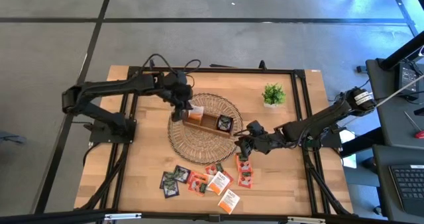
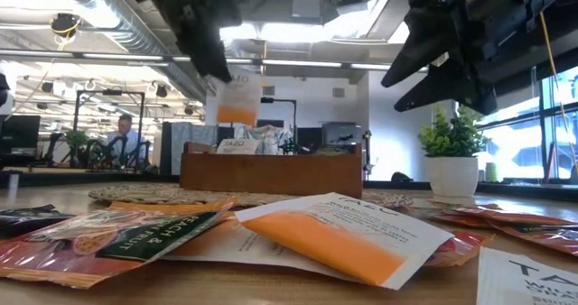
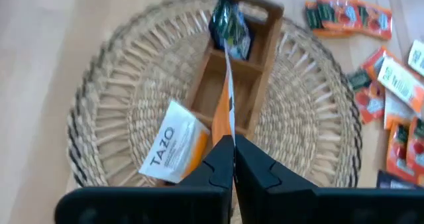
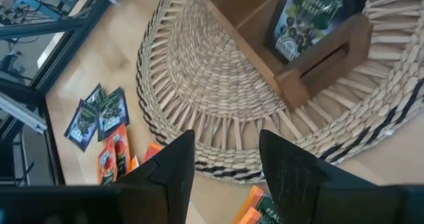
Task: Pick & Place Tea
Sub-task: Put the white tea bag into the left section of the wooden organizer
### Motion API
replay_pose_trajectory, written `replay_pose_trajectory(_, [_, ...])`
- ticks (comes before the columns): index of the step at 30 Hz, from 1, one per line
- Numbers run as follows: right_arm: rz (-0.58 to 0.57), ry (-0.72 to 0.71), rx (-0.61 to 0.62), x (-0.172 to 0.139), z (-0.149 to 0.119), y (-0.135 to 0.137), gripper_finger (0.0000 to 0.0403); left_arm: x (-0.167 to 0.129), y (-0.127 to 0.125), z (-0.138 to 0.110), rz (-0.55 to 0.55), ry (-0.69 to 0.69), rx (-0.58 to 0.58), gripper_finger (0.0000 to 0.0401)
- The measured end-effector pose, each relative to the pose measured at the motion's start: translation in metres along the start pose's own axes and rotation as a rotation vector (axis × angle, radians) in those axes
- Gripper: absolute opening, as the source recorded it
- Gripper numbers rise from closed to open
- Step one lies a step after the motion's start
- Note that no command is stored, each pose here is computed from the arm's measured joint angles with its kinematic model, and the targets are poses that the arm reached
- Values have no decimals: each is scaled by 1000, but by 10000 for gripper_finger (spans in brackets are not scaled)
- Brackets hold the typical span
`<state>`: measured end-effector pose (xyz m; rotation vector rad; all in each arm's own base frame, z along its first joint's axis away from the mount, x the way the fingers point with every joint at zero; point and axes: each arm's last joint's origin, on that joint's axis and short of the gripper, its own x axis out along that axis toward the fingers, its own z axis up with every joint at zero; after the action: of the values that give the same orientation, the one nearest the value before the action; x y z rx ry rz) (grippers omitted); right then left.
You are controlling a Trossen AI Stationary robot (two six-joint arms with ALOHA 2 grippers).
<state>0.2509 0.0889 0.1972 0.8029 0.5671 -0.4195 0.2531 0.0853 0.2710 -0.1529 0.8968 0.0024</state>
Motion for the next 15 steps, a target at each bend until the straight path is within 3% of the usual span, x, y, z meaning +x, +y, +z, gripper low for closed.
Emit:
replay_pose_trajectory(9, [1, -4, 4, 0, 0, 0, 171, 39, 16, -6, -52, 115, 54, 2])
replay_pose_trajectory(15, [1, -4, 5, 0, 0, 0, 171, 50, 21, -9, 26, 175, 43, 6])
